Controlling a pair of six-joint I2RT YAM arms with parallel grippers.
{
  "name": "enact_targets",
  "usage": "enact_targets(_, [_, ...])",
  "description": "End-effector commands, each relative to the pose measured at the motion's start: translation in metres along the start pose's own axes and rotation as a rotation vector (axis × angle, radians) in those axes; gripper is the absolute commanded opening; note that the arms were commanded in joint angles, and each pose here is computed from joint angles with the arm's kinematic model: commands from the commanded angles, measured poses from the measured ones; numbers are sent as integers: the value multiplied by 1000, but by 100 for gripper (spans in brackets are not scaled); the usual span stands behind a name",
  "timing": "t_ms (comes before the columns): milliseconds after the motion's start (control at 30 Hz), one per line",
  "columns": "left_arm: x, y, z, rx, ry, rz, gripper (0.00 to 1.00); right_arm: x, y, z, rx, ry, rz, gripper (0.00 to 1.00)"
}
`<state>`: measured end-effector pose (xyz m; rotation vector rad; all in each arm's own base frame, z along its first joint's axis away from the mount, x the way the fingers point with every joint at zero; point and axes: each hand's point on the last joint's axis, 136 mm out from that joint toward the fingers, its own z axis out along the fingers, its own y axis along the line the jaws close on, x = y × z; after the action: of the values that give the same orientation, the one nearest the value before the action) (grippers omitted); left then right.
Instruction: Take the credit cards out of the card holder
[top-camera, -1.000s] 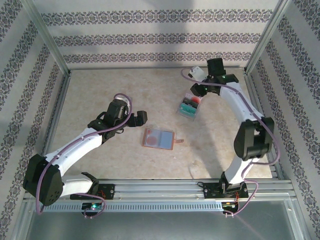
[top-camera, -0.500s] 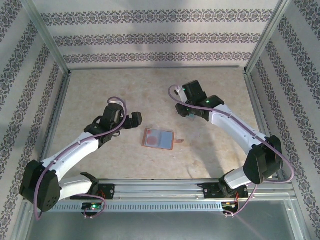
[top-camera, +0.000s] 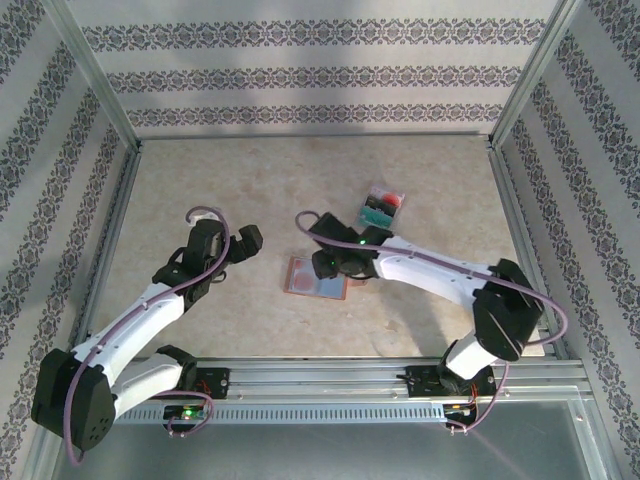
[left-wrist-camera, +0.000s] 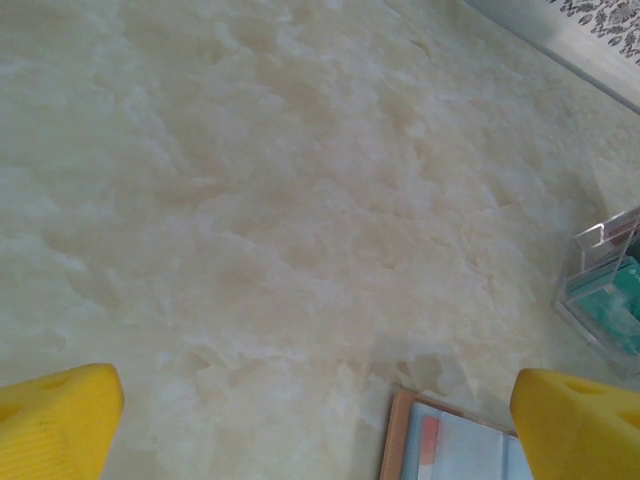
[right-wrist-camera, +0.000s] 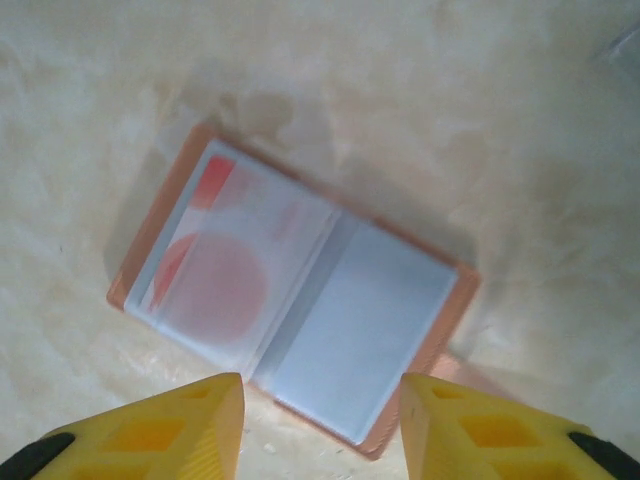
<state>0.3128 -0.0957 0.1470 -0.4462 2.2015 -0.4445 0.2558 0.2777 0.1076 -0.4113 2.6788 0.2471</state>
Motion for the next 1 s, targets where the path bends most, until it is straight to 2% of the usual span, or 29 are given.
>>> enact_targets(0, [-10,3,-2,9,-51,-58,99,-4,4,12,72,-16,79,47])
enact_targets(133, [-6,8,1,1,-44,-72,99,-4,13,31,90,9,67,57])
enact_targets(200, [-5,11,3,-3,-44,-86,99,-7,15,38,110,15,57,70])
enact_targets(367, [-6,14,4,-3,-50,-96,99,-11,20,51,133,18,35,74])
enact_targets(500, [-8,15,4,-5,-50,-92,99,-12,25,64,138,41,15,73])
enact_targets(967, [-6,19,5,-6,-44,-110,99,4,30,87,137,115,8,79])
